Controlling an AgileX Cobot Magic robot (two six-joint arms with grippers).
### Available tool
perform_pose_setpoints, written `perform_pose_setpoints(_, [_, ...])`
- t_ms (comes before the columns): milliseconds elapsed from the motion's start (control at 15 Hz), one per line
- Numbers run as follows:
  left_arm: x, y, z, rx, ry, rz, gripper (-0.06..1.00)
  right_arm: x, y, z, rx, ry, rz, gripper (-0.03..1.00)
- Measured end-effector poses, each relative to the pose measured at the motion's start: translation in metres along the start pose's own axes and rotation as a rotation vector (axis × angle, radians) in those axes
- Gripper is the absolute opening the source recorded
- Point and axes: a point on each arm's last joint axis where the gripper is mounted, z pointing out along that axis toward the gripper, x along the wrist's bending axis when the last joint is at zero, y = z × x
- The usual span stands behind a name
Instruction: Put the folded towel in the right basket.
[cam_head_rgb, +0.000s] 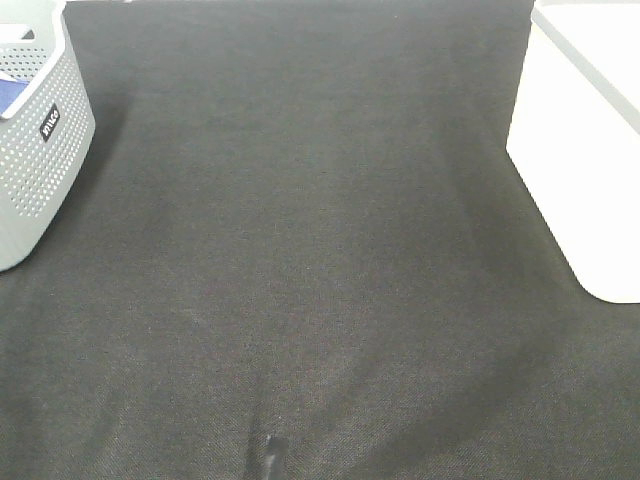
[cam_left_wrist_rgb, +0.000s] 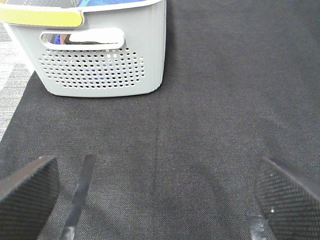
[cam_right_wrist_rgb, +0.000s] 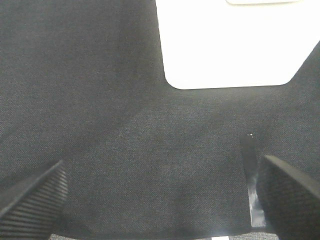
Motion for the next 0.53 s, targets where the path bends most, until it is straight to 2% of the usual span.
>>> perform_pose_setpoints(533, [0.0, 0.0, 0.0, 0.0, 0.0, 0.0, 0.99, 0.0001, 0.0, 0.0, 0.0, 0.001, 0.0, 0.97])
